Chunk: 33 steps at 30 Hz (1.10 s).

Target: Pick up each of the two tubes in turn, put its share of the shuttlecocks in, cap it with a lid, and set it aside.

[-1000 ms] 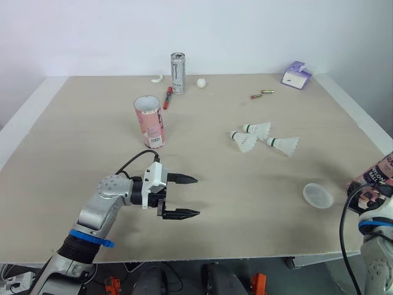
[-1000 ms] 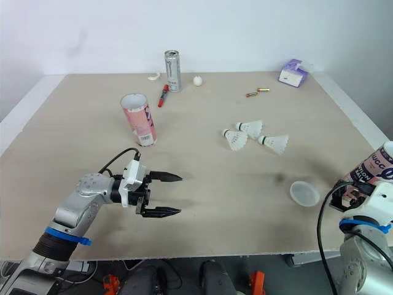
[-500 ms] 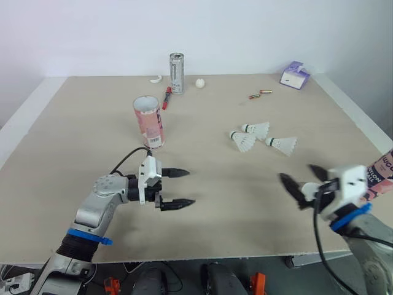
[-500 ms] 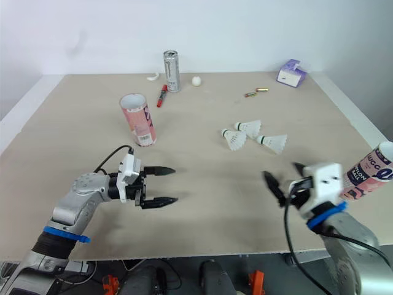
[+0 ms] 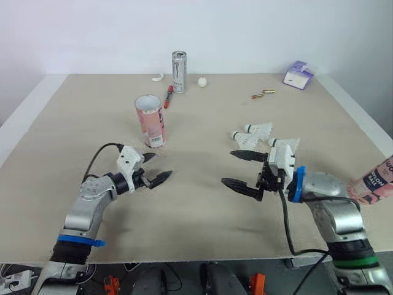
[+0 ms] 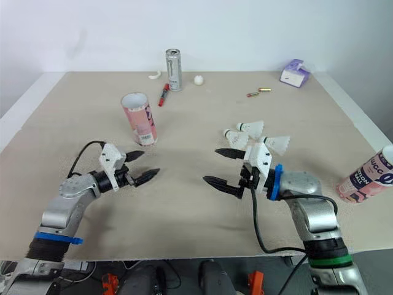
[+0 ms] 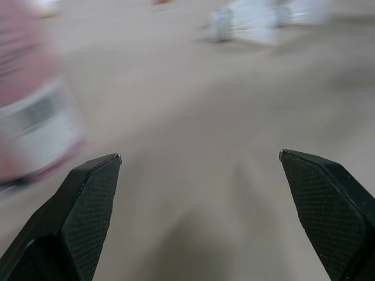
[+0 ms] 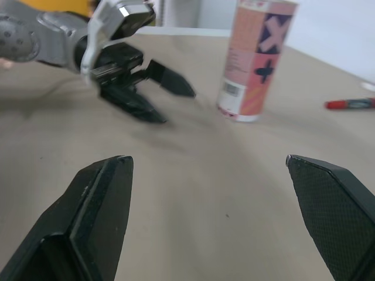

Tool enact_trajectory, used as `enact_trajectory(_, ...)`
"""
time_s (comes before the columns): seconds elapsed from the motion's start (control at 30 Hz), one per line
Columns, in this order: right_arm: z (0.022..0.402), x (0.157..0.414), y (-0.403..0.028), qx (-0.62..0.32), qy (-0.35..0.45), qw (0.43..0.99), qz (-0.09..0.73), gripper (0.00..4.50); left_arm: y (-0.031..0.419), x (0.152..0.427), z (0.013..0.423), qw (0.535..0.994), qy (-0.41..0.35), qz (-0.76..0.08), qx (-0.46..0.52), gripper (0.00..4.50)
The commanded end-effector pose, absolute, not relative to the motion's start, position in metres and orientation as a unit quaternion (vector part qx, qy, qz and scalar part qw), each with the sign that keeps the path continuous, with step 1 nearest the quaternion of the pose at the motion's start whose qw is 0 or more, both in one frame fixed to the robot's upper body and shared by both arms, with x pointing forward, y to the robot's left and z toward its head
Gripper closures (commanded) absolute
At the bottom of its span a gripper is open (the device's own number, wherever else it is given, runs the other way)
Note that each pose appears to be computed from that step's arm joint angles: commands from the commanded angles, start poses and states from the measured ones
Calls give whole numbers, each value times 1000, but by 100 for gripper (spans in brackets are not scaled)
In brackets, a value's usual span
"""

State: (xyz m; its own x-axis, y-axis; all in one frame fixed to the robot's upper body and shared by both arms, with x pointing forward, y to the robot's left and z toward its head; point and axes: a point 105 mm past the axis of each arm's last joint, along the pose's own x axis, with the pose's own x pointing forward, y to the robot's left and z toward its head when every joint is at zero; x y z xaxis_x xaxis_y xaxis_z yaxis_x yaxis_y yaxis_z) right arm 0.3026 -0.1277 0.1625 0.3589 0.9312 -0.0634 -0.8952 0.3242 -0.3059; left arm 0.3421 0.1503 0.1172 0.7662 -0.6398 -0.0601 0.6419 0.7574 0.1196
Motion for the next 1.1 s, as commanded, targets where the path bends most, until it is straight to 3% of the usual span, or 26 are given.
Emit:
enact_trajectory(0.03,169,310,-123,-156,-80,799,575,2,165,345,132,959,-16,-277,62,0)
enact_trajectory(0.27,180,326,-119,-125,-92,802,577,2,177,354,135,976,-28,-203,67,0)
enact_trajectory(1.1,187,339,-118,-130,-101,823,543,2,159,412,136,978,-2,-204,42,0)
